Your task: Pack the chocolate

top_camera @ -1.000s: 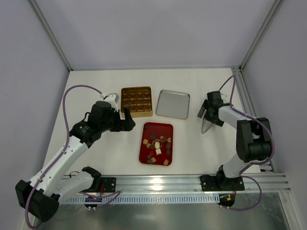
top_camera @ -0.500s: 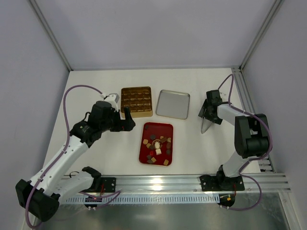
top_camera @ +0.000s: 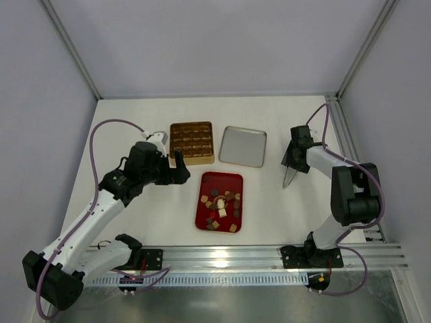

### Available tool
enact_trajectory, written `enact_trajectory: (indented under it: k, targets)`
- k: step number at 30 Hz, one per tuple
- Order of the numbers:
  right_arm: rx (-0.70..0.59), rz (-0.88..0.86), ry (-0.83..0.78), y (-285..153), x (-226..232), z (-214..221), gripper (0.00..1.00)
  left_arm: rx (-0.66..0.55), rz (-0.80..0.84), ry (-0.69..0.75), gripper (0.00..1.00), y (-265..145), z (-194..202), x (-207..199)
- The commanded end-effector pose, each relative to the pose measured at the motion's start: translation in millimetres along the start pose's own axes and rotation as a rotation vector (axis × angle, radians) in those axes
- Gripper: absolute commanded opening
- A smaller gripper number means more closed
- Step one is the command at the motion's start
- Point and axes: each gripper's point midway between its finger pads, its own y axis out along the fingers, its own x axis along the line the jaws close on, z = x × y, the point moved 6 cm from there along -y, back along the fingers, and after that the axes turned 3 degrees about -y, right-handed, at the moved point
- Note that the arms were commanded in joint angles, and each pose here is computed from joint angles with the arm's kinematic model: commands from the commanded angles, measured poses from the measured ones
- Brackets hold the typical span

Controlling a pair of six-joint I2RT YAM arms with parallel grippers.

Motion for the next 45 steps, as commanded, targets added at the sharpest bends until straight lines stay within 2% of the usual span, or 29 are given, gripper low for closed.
enact_trajectory:
  k: [1, 17, 26, 34, 45]
  targets:
    - [-0.099, -0.057, 0.007, -32.5, 4.1, -28.7, 0.58, -0.02, 0.006, -0.007, 1.0, 0.8, -3.9, -0.7]
    - [-0.21, -0.204, 0.006, -114.0, 4.4, -34.0, 0.52, -0.005, 0.008, -0.009, 1.0, 3.0, -2.2, -0.9]
    - [-0.235, -0.325, -0.049, -160.9, 21.9, -17.1, 0.49, -0.014, -0.003, -0.006, 1.0, 2.3, -3.5, 0.3]
    - [-0.2, -0.46, -0.177, -206.4, 56.5, 22.9, 0.46, -0.016, -0.01, -0.007, 1.0, 2.5, -4.0, 1.0]
    - [-0.065, -0.611, -0.35, -246.2, 82.2, 94.2, 0.45, -0.026, -0.037, -0.008, 1.0, 2.7, -4.7, 4.2]
